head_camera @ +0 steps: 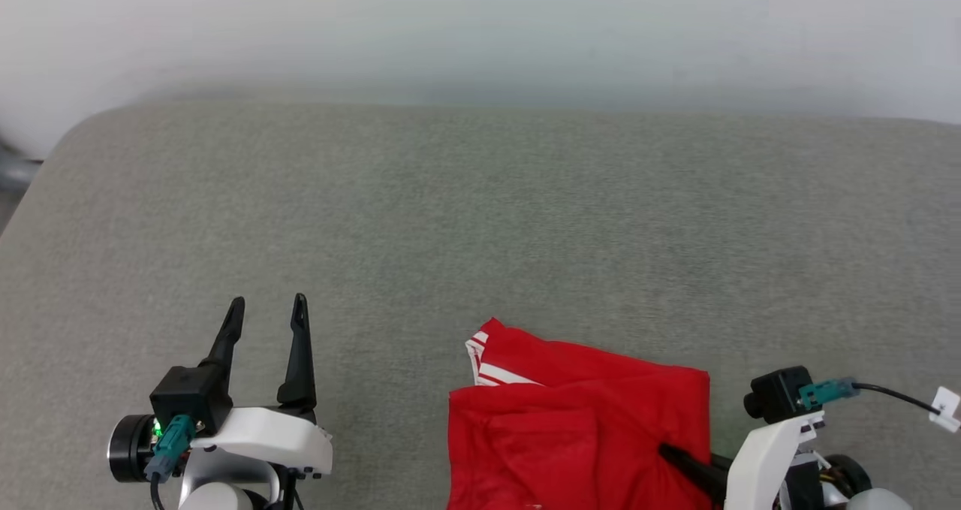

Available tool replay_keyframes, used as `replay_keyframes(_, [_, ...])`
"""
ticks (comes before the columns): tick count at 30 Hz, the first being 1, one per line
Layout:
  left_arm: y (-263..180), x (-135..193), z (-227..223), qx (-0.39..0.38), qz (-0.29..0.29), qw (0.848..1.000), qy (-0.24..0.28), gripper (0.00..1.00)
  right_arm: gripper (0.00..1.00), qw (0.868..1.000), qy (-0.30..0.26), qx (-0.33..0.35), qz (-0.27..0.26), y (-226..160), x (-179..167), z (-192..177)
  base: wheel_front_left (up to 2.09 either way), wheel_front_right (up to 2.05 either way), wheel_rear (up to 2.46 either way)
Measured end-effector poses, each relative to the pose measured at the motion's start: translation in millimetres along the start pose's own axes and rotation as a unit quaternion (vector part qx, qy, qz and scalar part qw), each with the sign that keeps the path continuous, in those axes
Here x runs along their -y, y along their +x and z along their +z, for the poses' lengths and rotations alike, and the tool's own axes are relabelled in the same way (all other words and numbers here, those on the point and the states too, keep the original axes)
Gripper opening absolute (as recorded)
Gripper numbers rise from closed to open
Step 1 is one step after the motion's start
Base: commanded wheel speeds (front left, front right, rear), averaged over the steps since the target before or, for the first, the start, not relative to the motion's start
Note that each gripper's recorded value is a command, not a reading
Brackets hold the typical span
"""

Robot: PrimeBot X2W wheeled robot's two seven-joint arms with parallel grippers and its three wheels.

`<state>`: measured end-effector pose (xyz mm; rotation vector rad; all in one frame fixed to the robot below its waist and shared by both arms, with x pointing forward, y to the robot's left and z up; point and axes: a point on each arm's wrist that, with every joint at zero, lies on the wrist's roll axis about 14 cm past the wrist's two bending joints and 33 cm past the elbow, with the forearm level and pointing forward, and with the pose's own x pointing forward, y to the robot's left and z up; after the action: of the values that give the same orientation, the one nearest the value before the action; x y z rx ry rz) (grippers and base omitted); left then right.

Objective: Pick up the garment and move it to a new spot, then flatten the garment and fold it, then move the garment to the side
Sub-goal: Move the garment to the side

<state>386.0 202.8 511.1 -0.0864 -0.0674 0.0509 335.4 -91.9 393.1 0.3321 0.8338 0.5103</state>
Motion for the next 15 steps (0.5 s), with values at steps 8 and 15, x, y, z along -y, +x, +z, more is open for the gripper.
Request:
replay_keyframes(8, [10, 42, 3, 0.009, -0.058, 0.998, -0.012, 1.00, 0.00, 0.991, -0.070, 0.016, -0.110, -54, 55, 12, 0.00, 0.00, 0.00])
replay_keyframes(15, [30, 100, 1, 0.012, -0.140, 0.990, -0.021, 1.00, 0.00, 0.974, -0.086, 0.057, -0.203, -103, 96, 32, 0.00, 0.00, 0.00])
